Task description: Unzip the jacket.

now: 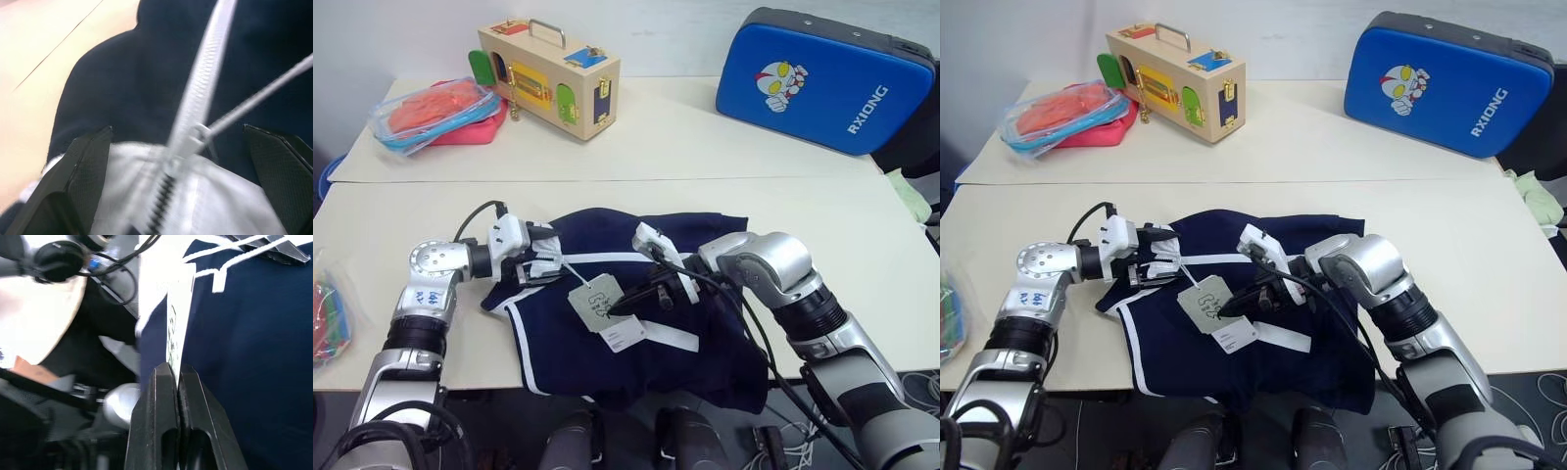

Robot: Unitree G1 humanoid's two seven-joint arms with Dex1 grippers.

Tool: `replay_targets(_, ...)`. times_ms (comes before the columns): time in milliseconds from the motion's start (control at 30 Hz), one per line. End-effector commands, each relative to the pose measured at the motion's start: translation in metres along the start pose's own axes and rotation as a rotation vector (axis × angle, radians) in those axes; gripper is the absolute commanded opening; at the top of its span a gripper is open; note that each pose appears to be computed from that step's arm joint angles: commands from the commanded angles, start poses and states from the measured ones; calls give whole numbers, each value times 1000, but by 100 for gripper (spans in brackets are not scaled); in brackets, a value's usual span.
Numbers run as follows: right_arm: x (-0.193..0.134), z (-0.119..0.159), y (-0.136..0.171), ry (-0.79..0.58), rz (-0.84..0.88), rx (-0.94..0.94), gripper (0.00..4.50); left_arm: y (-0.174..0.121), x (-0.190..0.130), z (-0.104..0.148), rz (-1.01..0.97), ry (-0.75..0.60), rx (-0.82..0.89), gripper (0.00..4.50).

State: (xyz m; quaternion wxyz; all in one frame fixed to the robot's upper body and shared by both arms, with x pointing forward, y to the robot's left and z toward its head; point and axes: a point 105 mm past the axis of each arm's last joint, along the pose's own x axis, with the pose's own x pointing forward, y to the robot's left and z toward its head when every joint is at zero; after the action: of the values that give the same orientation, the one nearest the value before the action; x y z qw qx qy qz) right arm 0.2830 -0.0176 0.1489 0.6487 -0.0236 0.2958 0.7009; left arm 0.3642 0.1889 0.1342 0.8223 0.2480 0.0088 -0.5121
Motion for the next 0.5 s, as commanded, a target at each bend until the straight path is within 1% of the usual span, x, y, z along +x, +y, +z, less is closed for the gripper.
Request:
replay_targets(33,0,5,0,-11,-6,-39,2,9,4,-6,33,8,6,450)
replay_targets(133,-1,3,-2,-9,-19,-41,2,2,7,-18,-15,42,-34,450)
replay_targets(267,-9,3,-10,-14,-74,-41,2,-18,9,-25,-143,32,-94,450)
replay_targets(500,-28,3,-22,-16,-152,-55,2,-32,11,-42,-177,77,-168,450)
